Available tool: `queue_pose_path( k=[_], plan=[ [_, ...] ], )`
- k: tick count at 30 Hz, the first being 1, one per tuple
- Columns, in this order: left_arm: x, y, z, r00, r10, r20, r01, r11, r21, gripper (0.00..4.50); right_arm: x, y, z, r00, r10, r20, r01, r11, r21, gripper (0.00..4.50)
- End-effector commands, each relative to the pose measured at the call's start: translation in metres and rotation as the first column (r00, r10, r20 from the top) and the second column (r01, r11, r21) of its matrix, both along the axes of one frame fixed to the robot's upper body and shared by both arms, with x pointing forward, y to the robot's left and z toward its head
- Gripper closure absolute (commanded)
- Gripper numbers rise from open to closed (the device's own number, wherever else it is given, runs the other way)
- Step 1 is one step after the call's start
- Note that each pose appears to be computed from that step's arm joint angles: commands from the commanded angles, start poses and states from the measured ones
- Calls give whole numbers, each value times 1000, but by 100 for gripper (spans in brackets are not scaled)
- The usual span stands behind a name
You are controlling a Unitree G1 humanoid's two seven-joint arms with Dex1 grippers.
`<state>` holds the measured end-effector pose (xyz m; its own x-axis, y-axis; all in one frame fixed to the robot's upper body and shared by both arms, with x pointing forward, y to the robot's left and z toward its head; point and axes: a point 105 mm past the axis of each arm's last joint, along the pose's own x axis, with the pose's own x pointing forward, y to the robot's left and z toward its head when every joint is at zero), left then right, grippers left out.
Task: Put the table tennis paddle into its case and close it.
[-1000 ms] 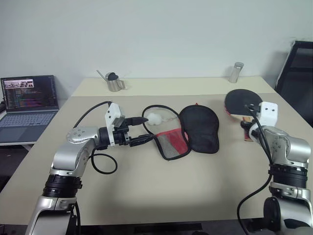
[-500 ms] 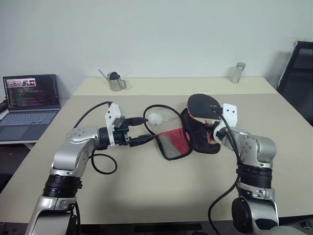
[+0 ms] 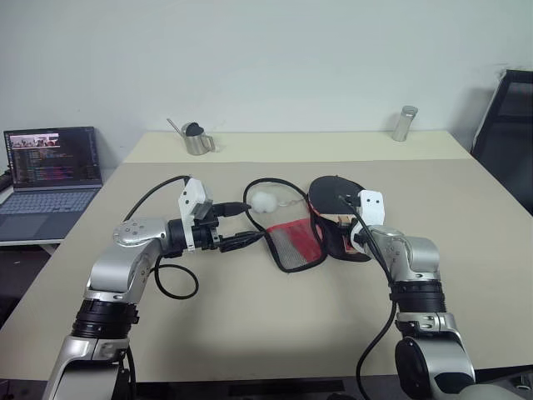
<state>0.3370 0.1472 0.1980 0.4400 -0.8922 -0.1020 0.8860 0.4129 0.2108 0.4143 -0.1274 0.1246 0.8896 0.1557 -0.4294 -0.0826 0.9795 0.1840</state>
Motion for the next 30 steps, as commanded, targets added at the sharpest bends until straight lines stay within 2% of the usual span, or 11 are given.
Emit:
queue_pose_path(
  k=[1,13,15,17,23,25,30],
  plan=[
    [-4,2,15,997,-1,71,0,1000,11,37,6,3,19,996,2,84,-1,1000,-8,336],
    [-4,2,13,997,-3,73,1,1000,19,37,1,-2,8,999,-17,43,19,999,-42,336],
    [-4,2,12,997,-2,72,0,1000,21,37,1,-5,8,998,-34,49,36,998,-46,265],
    [-3,2,12,997,-1,72,0,1000,22,37,0,-7,9,998,-42,52,45,998,-48,221],
    [-4,2,11,997,0,73,-1,1000,21,37,-1,-5,10,998,-24,58,28,998,-61,10],
    [-4,2,10,997,3,73,-4,1000,20,37,-3,-3,12,998,-11,64,15,998,-64,2],
    [-1,14,3,996,56,72,-59,998,37,37,-20,0,38,987,40,154,-33,998,-49,2]
  ],
)
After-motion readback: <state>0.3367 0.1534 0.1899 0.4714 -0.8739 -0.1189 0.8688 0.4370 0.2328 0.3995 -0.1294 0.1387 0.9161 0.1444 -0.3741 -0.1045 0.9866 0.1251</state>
